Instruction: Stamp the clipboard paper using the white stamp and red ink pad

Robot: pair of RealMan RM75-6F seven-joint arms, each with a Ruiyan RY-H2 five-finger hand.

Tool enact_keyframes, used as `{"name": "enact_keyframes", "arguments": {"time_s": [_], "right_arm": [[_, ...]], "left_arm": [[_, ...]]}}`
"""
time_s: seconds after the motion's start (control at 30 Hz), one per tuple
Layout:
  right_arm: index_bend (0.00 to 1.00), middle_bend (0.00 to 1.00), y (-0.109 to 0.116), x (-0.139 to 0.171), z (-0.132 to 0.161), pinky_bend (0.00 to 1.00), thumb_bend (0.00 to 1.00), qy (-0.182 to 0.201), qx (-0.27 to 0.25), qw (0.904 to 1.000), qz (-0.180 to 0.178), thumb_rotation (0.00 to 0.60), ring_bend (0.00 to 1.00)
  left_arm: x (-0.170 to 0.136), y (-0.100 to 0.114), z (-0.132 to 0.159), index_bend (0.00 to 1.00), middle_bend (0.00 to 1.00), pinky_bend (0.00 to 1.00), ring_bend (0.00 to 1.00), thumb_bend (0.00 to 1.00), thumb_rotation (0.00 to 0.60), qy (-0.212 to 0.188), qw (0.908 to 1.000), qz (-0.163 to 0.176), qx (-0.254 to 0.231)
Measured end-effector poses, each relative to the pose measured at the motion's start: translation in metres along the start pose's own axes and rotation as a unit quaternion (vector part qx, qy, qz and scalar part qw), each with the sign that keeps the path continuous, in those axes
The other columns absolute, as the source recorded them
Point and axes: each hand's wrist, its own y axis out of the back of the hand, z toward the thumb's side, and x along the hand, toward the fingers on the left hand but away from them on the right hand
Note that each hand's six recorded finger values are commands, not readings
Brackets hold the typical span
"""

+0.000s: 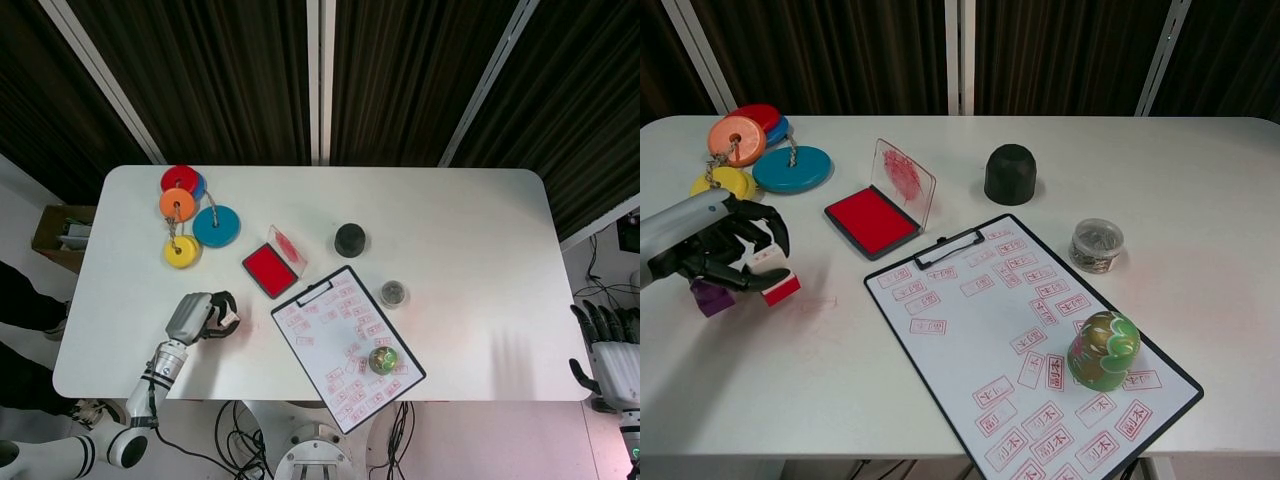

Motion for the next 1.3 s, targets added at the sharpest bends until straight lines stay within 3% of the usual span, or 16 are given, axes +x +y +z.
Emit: {"name": "enact_keyframes", "arguments": {"time_s": [0.47, 0.67, 1.3], "right_arm": [[0.0, 0.0, 0.001, 0.002, 0.003, 0.0, 0.27, 0.002, 0.001, 1.0, 0.0, 0.6, 0.0], [0.0, 0.0, 0.0, 0.003, 0.003, 0.0, 0.27, 0.001, 0.001, 1.0, 0.003, 0.6, 0.0], [0.0, 0.0, -0.001, 0.003, 0.0, 0.0, 0.27, -0.005, 0.002, 1.0, 0.006, 0.6, 0.0]], "left_arm": [[-0.004, -0.011, -0.008, 0.65, 0.72, 1.0, 1.0, 0.48, 0.6, -0.005, 0.9999, 0.004, 0.016], [-0.003, -0.014, -0.009, 0.58, 0.7, 1.0, 1.0, 0.46, 0.6, -0.005, 0.9999, 0.003, 0.015], [-0.001, -0.015, -0.01, 0.49, 0.6, 1.0, 1.0, 0.44, 0.6, -0.007, 0.9999, 0.002, 0.015]]}}
